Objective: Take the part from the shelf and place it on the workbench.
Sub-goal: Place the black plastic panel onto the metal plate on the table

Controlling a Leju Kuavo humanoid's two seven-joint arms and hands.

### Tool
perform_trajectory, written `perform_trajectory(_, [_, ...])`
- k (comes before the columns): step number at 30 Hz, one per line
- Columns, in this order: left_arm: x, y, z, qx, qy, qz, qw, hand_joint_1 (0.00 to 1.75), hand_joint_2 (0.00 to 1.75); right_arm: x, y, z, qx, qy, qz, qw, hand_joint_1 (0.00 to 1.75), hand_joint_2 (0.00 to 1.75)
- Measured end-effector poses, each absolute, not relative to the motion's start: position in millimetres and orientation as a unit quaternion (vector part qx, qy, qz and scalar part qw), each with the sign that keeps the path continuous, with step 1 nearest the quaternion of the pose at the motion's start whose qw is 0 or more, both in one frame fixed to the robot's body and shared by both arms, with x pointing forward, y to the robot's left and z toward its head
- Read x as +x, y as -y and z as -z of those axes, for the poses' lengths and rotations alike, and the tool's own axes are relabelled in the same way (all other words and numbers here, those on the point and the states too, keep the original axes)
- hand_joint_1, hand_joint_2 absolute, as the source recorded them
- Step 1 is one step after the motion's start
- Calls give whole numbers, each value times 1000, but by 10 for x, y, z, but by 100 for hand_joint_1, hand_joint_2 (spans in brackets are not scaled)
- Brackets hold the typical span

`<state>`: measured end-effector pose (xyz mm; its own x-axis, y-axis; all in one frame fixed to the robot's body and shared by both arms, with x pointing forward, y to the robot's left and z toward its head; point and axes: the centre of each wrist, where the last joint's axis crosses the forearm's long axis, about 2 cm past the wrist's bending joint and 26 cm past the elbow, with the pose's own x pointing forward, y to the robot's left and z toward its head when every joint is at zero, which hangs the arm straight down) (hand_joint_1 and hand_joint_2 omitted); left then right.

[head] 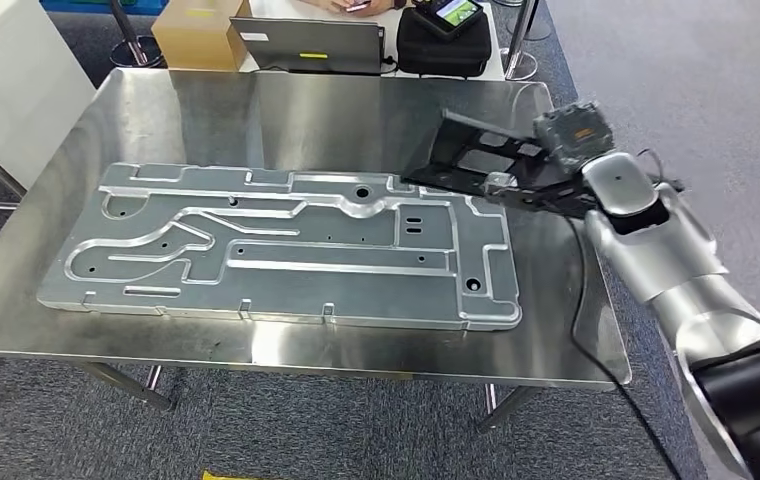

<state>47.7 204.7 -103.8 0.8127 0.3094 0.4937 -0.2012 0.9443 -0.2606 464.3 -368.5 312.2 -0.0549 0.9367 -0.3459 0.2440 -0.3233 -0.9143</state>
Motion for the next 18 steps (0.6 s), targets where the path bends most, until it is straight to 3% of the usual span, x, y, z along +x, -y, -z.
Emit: perform_trajectory(18, [593,-2049,1023,-100,260,-127,952,0,175,4677,2207,-2460,-552,526,-557,327,175,175])
